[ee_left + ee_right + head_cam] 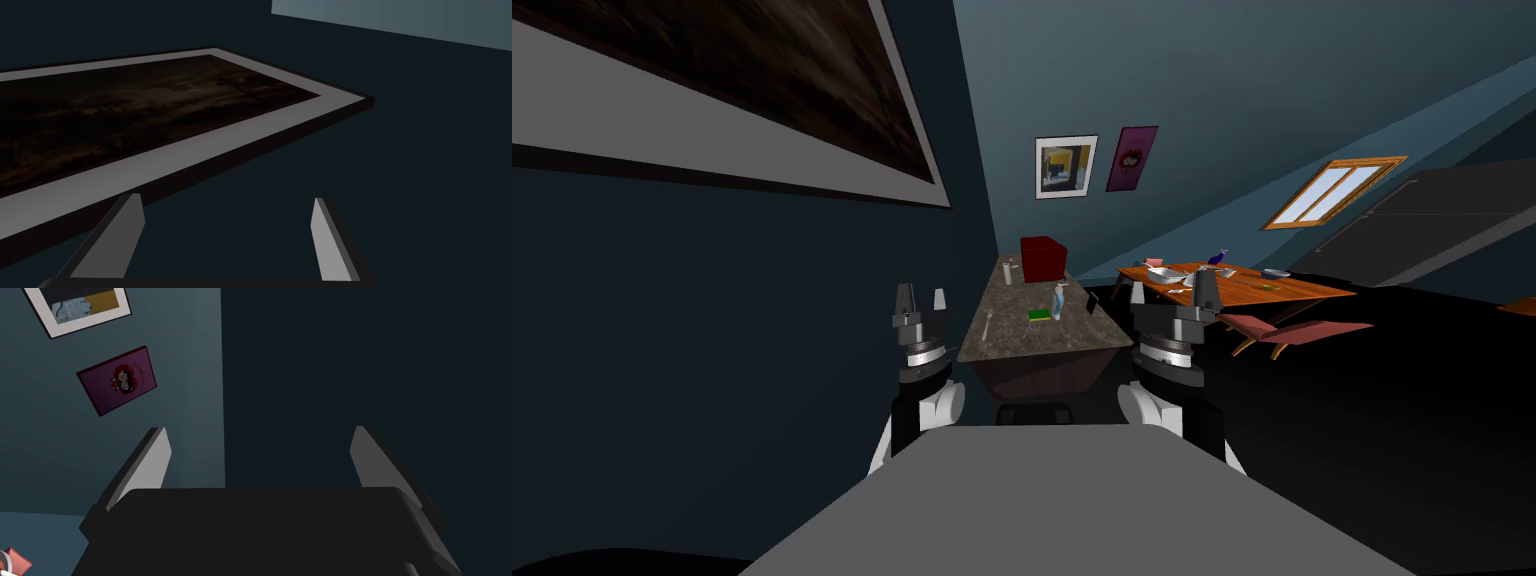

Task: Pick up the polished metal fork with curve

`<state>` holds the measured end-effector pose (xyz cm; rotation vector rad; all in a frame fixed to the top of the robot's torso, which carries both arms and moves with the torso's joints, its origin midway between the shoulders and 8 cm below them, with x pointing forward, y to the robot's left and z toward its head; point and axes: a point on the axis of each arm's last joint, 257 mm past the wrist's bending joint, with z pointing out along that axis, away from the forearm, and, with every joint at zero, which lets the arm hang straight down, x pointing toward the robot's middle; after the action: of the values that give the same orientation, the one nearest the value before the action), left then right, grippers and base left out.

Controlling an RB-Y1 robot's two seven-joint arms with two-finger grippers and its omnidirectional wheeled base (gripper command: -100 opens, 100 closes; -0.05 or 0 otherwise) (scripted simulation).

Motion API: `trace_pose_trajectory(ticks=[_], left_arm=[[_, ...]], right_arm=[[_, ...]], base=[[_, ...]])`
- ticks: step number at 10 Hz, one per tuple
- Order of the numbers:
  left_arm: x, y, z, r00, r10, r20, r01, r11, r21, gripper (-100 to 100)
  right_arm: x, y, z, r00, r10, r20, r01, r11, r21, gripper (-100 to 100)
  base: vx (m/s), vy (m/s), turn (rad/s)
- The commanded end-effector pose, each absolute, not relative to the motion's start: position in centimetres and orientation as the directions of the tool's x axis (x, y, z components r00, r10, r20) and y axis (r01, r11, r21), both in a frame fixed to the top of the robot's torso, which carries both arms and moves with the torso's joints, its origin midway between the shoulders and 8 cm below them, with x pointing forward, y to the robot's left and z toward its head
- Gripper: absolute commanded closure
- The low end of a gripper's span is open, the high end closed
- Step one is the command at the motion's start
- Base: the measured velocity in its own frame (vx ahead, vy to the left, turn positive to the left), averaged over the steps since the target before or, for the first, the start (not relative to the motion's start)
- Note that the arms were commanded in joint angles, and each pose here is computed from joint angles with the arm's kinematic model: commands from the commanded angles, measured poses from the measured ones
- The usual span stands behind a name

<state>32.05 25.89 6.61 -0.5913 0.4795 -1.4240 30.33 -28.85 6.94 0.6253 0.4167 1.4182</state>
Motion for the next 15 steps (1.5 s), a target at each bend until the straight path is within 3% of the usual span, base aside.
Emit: trace_pose_trajectory(ticks=[1,6,15], left_arm=[[32.7,25.4,6.4,0.072,-0.997,0.008,0.759,0.050,-0.650,-100],[37.6,24.9,4.8,-0.010,-0.998,-0.064,0.695,0.039,-0.718,-100],[46.4,27.2,2.9,-0.047,-0.999,-0.006,0.568,-0.022,-0.823,-100]], right_arm=[[30.3,-28.9,6.9,0.123,0.988,0.097,-0.779,0.036,0.627,0],[30.3,-28.9,6.9,0.123,0.988,0.097,-0.779,0.035,0.627,0],[30.3,-28.9,6.9,0.123,0.988,0.097,-0.779,0.035,0.627,0]], base=[[-0.005,-0.010,0.022],[-0.021,-0.043,0.047],[-0.021,-0.042,0.039]])
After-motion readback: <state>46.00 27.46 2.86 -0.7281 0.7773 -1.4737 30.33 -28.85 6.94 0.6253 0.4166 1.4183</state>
